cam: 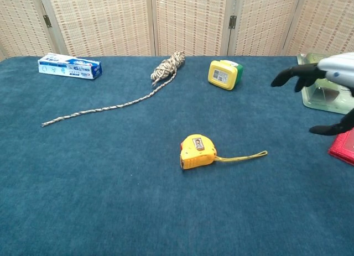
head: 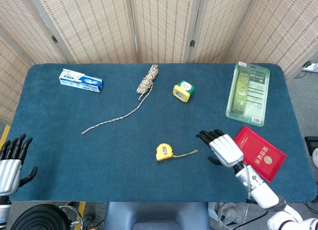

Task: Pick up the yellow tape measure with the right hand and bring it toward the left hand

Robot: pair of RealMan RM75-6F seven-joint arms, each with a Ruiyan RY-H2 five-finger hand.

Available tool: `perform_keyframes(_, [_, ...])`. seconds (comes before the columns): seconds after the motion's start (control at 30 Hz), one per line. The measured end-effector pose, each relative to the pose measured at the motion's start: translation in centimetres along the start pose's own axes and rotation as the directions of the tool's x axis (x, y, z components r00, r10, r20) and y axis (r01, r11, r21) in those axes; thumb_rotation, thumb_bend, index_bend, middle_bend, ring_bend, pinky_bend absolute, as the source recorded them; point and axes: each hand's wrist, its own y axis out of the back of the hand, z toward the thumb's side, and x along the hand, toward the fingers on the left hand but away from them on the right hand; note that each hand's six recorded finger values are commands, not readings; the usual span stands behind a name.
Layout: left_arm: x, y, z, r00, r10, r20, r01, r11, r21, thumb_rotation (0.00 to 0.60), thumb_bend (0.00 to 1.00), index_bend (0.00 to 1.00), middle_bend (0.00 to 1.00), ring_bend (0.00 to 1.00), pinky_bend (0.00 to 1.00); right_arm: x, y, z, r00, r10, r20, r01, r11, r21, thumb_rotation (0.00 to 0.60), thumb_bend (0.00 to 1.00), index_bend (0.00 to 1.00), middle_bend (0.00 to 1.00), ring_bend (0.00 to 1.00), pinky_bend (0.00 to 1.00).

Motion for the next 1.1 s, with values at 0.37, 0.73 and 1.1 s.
perform_keyframes(0.37, [-0.1, -0.1, -0.5, 1.000, -0.003, -0.012, 0.003, 1.000, -0.002, 0.600, 0.35, 0.00, 0.01, 0.00, 0.01, -6.7, -3.3, 4.8, 0.987, 0.111, -0.113, -0.109, 0.994, 0.018, 0.600, 0.27, 0.16, 0.20, 0.23, 0.24])
perform_keyframes(0.73, [-0.2, -0.3, -0.9, 1.000, -0.008, -0.026, 0.008, 1.000, -0.006, 0.600, 0.35, 0.00, 0.01, 0.00, 0.01, -10.8, -5.6, 8.2, 0.975, 0.151, -0.165, -0.146, 0.988, 0.039, 0.600, 0.27, 0.16, 0.22, 0.23, 0.24])
perform_keyframes(1.1, [-0.2, -0.4, -1.1, 0.999, -0.009, -0.032, 0.009, 1.000, -0.005, 0.600, 0.35, 0.00, 0.01, 0.00, 0.01, -13.1, -6.9, 9.7, 0.967, 0.176, -0.182, -0.169, 0.984, 0.056, 0.600, 0.27, 0.23, 0.29, 0.25, 0.24])
